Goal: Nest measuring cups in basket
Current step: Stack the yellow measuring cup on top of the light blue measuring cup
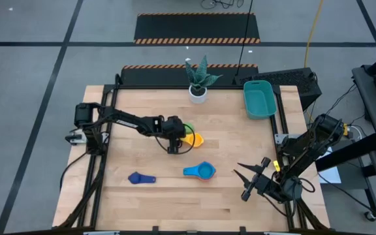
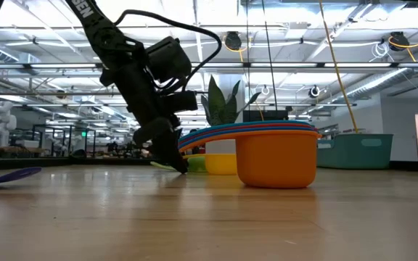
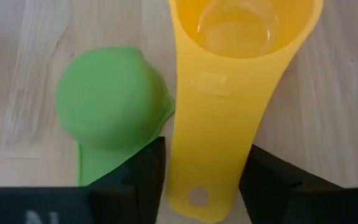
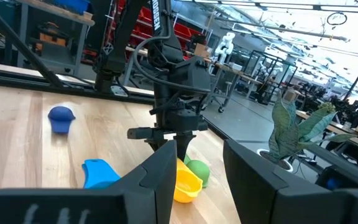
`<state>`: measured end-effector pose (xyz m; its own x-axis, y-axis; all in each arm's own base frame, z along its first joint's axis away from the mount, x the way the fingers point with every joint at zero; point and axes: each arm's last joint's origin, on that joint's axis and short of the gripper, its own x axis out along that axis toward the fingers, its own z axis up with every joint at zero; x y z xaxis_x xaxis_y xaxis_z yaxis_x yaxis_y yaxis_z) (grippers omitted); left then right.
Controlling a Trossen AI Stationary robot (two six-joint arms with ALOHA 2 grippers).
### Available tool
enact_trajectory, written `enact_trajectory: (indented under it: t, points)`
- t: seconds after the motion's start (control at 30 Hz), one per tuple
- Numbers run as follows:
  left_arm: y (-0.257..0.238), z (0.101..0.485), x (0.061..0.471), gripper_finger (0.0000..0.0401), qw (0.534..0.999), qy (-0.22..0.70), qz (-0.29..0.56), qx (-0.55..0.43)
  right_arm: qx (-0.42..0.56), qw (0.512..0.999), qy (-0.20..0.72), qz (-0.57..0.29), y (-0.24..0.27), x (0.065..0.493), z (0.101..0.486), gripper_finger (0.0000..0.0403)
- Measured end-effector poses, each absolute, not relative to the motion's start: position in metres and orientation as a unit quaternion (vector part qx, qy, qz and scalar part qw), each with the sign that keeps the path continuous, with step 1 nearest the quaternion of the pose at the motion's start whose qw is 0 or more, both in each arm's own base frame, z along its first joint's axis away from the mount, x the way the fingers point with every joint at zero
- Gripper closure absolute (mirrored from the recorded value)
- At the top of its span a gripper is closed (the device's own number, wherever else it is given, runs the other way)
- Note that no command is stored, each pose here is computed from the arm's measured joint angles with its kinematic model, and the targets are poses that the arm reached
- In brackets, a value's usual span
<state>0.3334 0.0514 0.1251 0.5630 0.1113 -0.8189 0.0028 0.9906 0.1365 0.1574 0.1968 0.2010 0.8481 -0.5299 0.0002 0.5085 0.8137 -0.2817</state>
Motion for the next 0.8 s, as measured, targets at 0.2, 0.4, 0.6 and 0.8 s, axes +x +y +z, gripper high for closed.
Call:
enact_trajectory:
  t: [0.2,0.4,0.6,0.8]
  points:
    - [0.044,0.125,0.334,0.0277,0.883,0.466,0.028,0.053,-0.133,0.952,0.038,-0.273,0.197,0.157,0.201,0.0277]
    - [0.043,0.126,0.334,0.0281,0.883,0.464,0.056,0.039,-0.133,0.952,0.038,-0.273,0.197,0.157,0.201,0.0277]
    - [0.035,0.129,0.335,0.031,0.887,0.456,0.058,0.036,-0.136,0.952,0.039,-0.273,0.197,0.157,0.201,0.0277]
    - [0.021,0.129,0.336,0.0392,0.888,0.455,0.048,0.035,-0.137,0.952,0.039,-0.272,0.197,0.157,0.201,0.0277]
